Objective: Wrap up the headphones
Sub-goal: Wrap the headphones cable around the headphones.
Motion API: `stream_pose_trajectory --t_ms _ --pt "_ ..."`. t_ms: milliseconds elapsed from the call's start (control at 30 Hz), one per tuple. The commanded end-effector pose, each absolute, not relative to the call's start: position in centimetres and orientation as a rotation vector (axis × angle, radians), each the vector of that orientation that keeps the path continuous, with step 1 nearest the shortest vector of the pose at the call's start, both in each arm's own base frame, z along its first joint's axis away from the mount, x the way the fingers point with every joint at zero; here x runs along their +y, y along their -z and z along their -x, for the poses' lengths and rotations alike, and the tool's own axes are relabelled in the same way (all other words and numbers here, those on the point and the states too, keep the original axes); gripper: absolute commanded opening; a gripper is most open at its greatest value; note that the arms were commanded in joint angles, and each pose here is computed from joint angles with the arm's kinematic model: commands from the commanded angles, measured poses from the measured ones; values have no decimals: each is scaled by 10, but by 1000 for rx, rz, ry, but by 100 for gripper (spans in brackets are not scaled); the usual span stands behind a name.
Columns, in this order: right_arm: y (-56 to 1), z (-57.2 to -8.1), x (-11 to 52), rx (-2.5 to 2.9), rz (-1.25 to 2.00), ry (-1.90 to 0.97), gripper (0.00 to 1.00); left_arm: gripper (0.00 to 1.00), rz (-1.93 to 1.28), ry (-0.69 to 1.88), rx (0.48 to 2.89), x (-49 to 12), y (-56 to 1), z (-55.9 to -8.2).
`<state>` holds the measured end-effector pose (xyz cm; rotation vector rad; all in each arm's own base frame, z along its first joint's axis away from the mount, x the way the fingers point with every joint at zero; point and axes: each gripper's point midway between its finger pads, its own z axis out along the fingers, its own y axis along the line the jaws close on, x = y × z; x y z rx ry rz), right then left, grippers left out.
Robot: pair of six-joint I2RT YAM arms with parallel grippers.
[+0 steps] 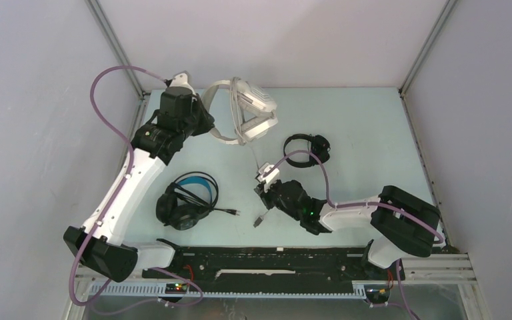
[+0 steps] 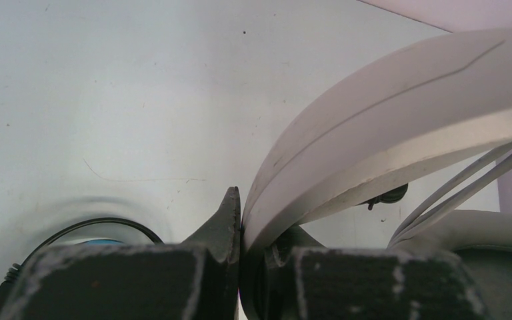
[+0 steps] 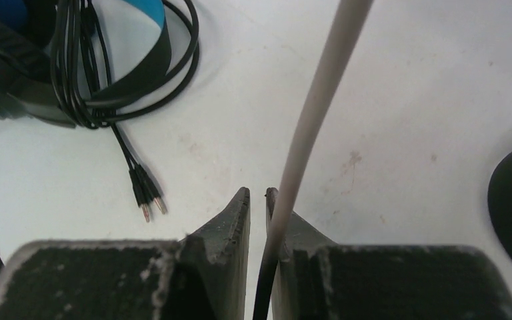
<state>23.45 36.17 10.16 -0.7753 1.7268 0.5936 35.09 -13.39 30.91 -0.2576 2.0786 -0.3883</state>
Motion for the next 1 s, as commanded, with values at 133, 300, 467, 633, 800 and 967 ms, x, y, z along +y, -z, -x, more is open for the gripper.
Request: stream_pose_trajectory --t_ms 133,300,467,633,800,967 --pt "-87 -224 360 1748 722 -679 16 0 278 559 1895 -143 -376 -346" --pt "-74 -219 357 1780 707 -708 16 0 279 549 1896 -141 -376 -346" --pt "-65 -212 350 1799 708 -722 17 0 280 555 1892 -141 -377 -345" --pt "-66 -210 346 1784 707 -729 16 0 274 598 1882 -146 -383 -343" --pt "-70 -204 351 1754 744 -776 0 0 272 652 1863 -150 -392 -339" --pt "-74 -212 348 1736 737 -811 0 0 259 706 1848 -155 -400 -334"
